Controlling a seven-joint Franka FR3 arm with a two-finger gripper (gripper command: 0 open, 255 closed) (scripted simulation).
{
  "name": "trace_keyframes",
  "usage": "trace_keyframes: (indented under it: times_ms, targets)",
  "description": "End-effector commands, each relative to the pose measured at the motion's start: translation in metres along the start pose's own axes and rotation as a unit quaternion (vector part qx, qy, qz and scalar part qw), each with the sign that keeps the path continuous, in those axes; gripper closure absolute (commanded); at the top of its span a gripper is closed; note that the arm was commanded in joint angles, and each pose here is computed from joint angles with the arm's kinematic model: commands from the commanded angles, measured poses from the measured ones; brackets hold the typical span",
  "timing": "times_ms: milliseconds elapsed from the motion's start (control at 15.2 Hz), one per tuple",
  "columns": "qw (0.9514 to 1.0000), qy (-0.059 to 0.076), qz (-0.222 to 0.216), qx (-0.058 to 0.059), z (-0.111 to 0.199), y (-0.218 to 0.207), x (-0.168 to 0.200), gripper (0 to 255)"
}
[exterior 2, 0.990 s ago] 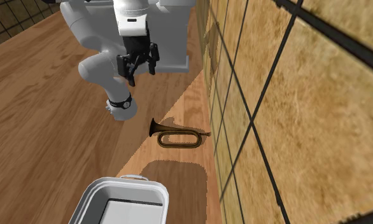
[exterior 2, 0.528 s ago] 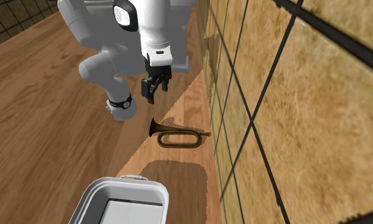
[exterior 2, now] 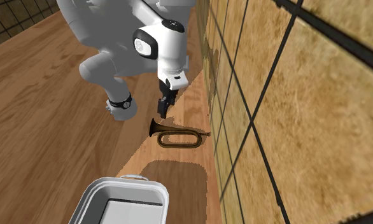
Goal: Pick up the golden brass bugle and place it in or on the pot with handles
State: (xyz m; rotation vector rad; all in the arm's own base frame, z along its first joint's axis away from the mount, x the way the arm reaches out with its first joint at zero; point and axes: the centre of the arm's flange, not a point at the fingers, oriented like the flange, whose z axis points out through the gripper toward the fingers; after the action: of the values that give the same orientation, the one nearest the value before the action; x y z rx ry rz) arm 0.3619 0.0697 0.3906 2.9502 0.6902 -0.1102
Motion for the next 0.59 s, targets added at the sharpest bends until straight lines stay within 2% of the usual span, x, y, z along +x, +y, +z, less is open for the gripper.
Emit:
trace_keyframes:
  times_ms: [0, 528]
  targets:
    - [0.9998, -0.004, -0.020, -0.002, 0.027, -0.012, 0.012, 0]
    - [0.9950, -0.025, -0.096, -0.009, 0.122, -0.055, 0.042, 0]
